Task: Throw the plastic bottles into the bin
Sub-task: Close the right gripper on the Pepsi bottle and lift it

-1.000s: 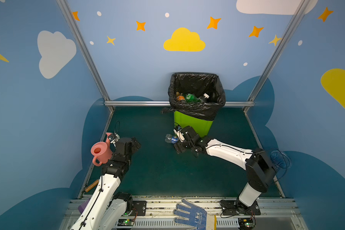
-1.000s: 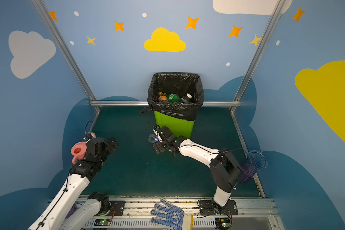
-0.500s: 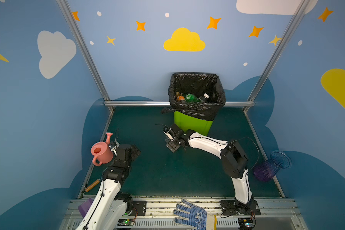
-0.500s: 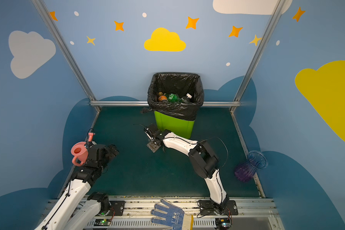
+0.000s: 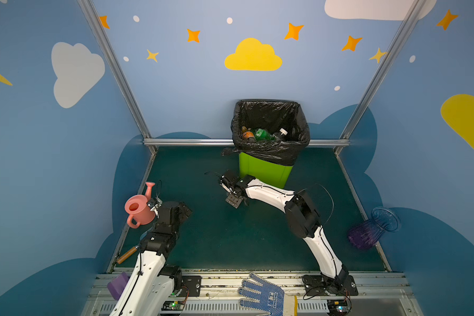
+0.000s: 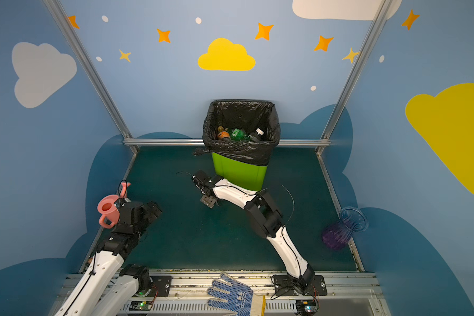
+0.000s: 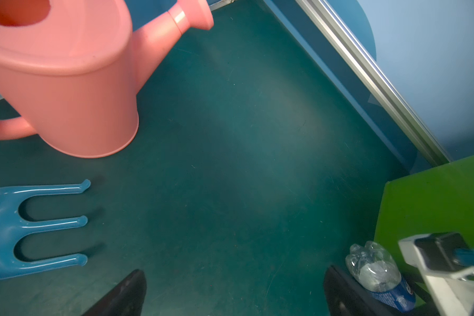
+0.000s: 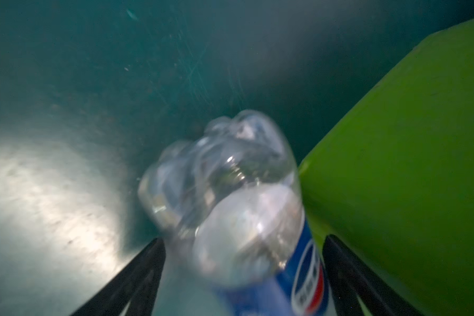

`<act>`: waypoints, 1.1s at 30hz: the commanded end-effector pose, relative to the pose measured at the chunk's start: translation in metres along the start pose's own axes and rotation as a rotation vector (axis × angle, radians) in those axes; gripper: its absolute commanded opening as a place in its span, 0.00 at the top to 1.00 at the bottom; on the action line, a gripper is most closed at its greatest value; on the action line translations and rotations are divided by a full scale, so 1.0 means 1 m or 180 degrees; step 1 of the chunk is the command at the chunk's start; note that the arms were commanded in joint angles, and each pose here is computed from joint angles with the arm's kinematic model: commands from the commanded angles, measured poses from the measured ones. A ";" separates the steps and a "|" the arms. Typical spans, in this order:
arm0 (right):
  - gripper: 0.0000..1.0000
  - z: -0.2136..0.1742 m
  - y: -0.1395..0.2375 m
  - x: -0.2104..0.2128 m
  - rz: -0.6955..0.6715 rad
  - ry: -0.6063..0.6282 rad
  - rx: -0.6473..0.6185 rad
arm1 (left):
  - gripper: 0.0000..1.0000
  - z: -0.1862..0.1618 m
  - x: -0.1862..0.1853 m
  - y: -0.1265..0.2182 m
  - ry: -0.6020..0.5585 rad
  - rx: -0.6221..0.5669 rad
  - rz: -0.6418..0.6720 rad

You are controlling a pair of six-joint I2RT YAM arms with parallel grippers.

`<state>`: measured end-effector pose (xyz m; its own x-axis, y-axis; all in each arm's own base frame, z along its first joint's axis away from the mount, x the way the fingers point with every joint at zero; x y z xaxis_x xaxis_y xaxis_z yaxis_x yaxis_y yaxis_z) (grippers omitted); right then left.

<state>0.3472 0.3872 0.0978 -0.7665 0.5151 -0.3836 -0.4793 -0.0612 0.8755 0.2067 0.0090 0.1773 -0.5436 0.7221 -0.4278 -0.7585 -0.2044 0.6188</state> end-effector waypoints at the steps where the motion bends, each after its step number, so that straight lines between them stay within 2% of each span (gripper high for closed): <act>1: 0.16 -0.009 -0.003 0.003 -0.0027 0.0175 0.0251 | 0.00 -0.004 0.007 0.000 -0.0013 0.0041 0.0082; 9: 0.35 -0.010 -0.008 0.016 0.0101 0.0271 0.0366 | 0.00 -0.005 0.012 0.000 0.0007 0.0020 0.0121; 12: 0.36 -0.016 -0.009 0.020 0.0172 0.0274 0.0460 | 0.00 -0.005 0.013 0.001 0.0018 0.0008 0.0124; 14: 0.43 -0.019 -0.009 0.020 0.0197 0.0251 0.0501 | 0.00 -0.004 0.013 0.001 0.0037 -0.0010 0.0126; 16: 0.53 -0.018 -0.003 0.019 0.0212 0.0200 0.0477 | 0.00 -0.005 0.014 0.001 0.0053 0.0000 0.0129; 19: 0.55 -0.009 0.016 0.014 0.0255 0.0088 0.0306 | 0.00 -0.007 0.016 0.000 0.0072 0.0001 0.0141; 24: 0.58 0.014 0.072 -0.007 0.0298 -0.0126 -0.0180 | 0.00 -0.010 0.019 -0.004 0.0132 0.0012 0.0201; 27: 0.58 0.024 0.123 -0.026 0.0206 -0.0188 -0.0554 | 0.00 -0.010 0.023 -0.006 0.0174 -0.0009 0.0281; 30: 0.59 0.030 0.195 -0.048 0.0056 -0.0234 -0.1106 | 0.00 -0.010 0.025 -0.009 0.0190 -0.0030 0.0385; 33: 0.60 0.028 0.282 -0.071 -0.0118 -0.0338 -0.1827 | 0.00 -0.010 0.025 -0.013 0.0193 -0.0043 0.0429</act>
<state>0.3035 0.3733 0.2973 -0.7470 0.5738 -0.3358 -0.5951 -0.3518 0.7225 0.1992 0.0185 0.1540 -0.6339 0.6670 -0.3914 -0.6931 -0.2653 0.6703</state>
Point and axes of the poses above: each gripper's point midway between its finger pads, its own y axis back along the fingers, its own x axis along the line the jaws close on, z = x × y, the point moved 6 cm from there along y, back along the fingers
